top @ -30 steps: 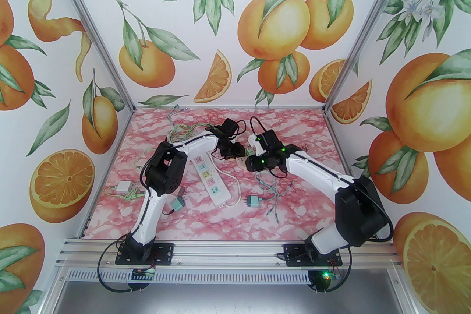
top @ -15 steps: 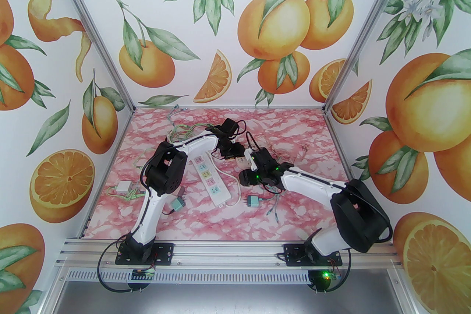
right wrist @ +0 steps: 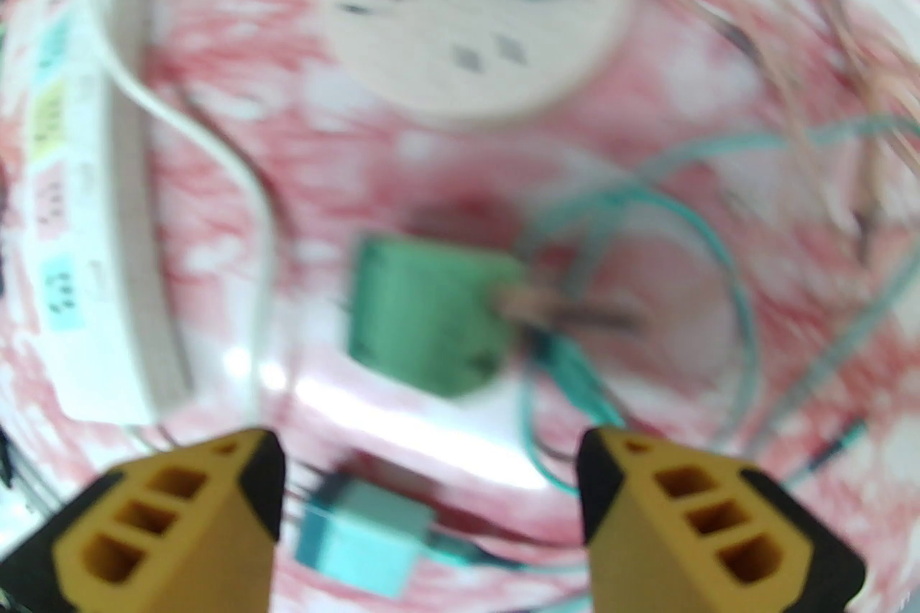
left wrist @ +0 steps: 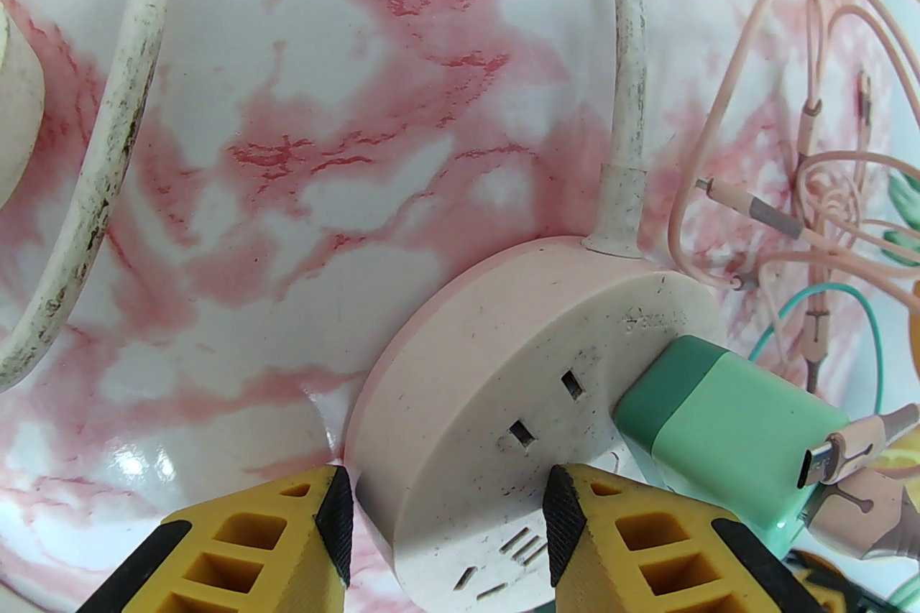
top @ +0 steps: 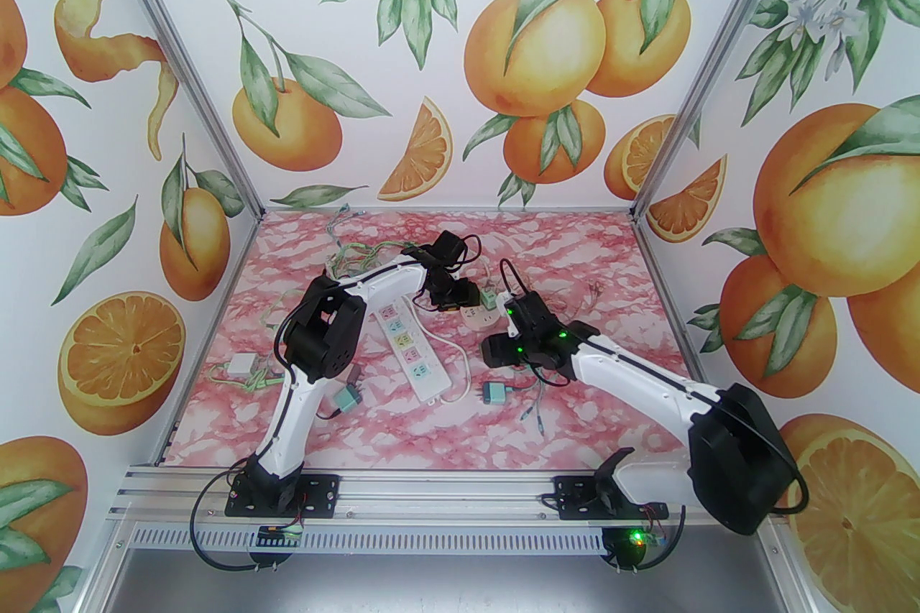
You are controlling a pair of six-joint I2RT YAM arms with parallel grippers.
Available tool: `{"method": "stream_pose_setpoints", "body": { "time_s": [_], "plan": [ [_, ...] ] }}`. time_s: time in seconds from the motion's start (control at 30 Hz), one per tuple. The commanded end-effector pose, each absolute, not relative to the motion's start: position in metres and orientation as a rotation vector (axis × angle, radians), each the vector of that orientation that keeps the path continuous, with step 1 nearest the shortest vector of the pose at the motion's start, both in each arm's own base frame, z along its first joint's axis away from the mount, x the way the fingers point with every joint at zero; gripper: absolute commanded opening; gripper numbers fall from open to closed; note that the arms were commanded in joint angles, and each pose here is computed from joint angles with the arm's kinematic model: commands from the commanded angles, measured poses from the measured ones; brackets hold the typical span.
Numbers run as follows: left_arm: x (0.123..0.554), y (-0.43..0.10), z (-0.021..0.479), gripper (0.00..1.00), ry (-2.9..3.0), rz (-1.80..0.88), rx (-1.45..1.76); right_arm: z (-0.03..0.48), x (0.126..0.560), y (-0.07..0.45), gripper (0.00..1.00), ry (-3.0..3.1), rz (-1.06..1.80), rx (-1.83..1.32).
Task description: Pull the plug off the socket
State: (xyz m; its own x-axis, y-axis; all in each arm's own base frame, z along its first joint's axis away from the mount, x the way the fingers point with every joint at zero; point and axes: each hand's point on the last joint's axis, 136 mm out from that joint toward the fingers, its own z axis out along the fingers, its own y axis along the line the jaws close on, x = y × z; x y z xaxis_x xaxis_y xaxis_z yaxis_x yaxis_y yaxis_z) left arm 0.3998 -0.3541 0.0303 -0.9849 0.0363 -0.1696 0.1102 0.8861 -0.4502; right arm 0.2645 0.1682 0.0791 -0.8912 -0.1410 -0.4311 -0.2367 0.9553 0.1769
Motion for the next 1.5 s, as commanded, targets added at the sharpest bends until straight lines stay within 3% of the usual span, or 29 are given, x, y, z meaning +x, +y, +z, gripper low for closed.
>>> {"method": "stream_pose_setpoints", "body": {
  "time_s": [0.0, 0.13, 0.4, 0.7, 1.27, 1.47],
  "plan": [
    [0.361, -0.323, -0.026, 0.5, 3.113, -0.473, 0.125, 0.099, 0.264, 0.145, 0.68, 2.685, 0.211, -0.203],
    [0.363, -0.325, -0.024, 0.5, 3.105, -0.489, 0.129, 0.124, 0.28, 0.149, 0.64, 2.619, 0.23, -0.208],
    [0.37, -0.333, -0.009, 0.49, 3.047, -0.564, 0.127, 0.142, 0.336, 0.194, 0.45, 2.567, 0.384, -0.291],
    [0.372, -0.331, -0.005, 0.47, 3.045, -0.562, 0.119, 0.109, 0.388, 0.195, 0.43, 2.622, 0.293, -0.306],
    [0.372, -0.334, -0.002, 0.38, 3.035, -0.622, 0.122, 0.065, 0.413, 0.204, 0.42, 2.68, 0.256, -0.358],
    [0.368, -0.337, 0.005, 0.39, 3.017, -0.68, 0.127, 0.057, 0.414, 0.205, 0.29, 2.68, 0.249, -0.375]
  ]
}}
